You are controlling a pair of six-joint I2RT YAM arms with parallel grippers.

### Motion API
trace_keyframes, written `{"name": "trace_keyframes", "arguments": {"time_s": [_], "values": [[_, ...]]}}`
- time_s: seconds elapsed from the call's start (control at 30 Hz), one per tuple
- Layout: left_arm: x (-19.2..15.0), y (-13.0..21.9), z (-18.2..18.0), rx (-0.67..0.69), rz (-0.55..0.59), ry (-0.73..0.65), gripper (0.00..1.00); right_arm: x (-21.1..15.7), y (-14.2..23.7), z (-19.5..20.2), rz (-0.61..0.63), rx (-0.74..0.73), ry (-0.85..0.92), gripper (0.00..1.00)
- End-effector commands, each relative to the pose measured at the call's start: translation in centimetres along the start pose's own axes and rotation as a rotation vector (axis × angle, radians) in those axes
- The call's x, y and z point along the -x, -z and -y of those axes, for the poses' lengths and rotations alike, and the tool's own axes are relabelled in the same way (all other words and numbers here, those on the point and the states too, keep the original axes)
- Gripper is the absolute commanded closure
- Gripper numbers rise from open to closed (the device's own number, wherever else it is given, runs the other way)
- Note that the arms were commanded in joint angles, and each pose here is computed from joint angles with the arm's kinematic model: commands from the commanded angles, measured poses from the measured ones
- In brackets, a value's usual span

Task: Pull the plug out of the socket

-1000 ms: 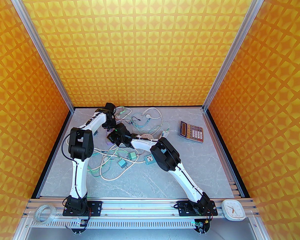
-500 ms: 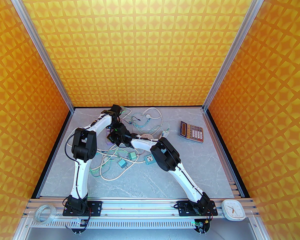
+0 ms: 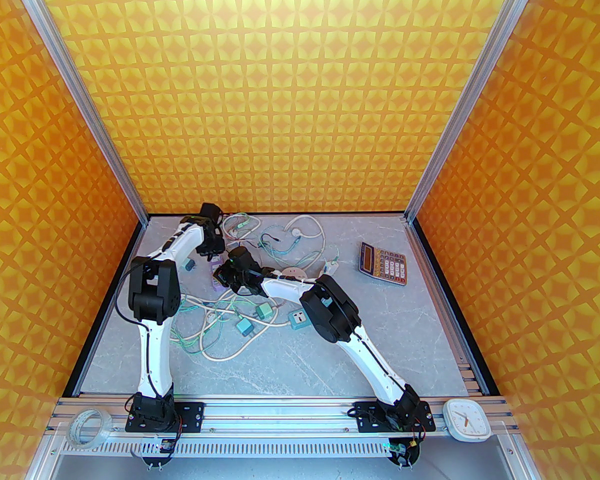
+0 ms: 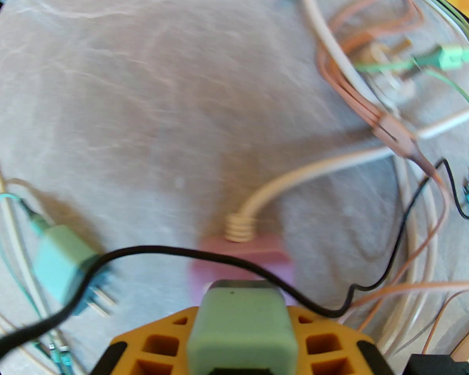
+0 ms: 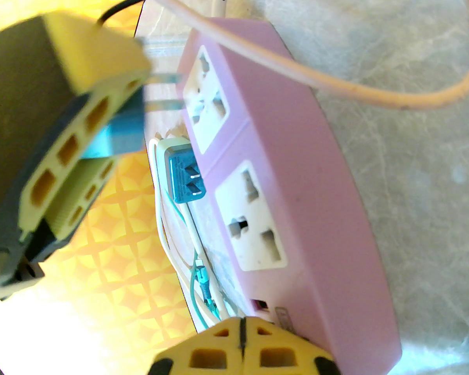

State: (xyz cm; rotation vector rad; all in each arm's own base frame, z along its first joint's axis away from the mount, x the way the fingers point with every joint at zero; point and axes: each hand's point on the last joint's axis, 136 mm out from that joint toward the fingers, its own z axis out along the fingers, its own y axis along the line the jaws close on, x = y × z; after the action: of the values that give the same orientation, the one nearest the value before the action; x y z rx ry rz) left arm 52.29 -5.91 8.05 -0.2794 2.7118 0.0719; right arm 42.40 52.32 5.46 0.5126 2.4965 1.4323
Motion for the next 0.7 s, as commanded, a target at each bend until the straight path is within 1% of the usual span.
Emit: {"name": "trace_keyframes", "arguments": {"time_s": [0.0, 0.13, 0.23, 0.33, 0.43, 0.53, 0.57, 0.67], "values": [[1.0, 2.3, -0.4, 0.045, 0.037, -0.033, 0.91, -1.1, -1.2, 12.3, -0.025, -0.318, -0.091, 1.0], [1.9, 2.6, -1.0, 0.034, 0.058, -0.005, 0.9, -1.1, -1.1, 11.8, -0.03, -0.305, -0.081, 1.0], [3.0, 2.6, -1.4, -0.032, 0.067, 0.042, 0.9, -0.8, -0.9, 10.4, -0.027, -0.277, -0.047, 1.0], [4.0, 2.5, -1.5, -0.132, 0.073, 0.096, 0.89, -0.3, -0.5, 8.1, -0.013, -0.225, 0.004, 1.0], [4.7, 2.1, -1.7, -0.227, 0.074, 0.15, 0.86, 0.2, 0.3, 5.1, -0.001, -0.16, 0.073, 0.91], [5.5, 1.7, -2.0, -0.294, 0.088, 0.188, 0.84, 0.6, 1.7, 1.6, 0.021, -0.103, 0.172, 0.77], [5.8, 1.6, -2.1, -0.324, 0.092, 0.204, 0.84, 0.8, 2.4, 0.3, 0.03, -0.082, 0.21, 0.72], [6.3, 1.0, -2.0, -0.417, 0.091, 0.253, 0.83, 1.0, 4.9, -3.3, 0.061, -0.027, 0.31, 0.53]]}}
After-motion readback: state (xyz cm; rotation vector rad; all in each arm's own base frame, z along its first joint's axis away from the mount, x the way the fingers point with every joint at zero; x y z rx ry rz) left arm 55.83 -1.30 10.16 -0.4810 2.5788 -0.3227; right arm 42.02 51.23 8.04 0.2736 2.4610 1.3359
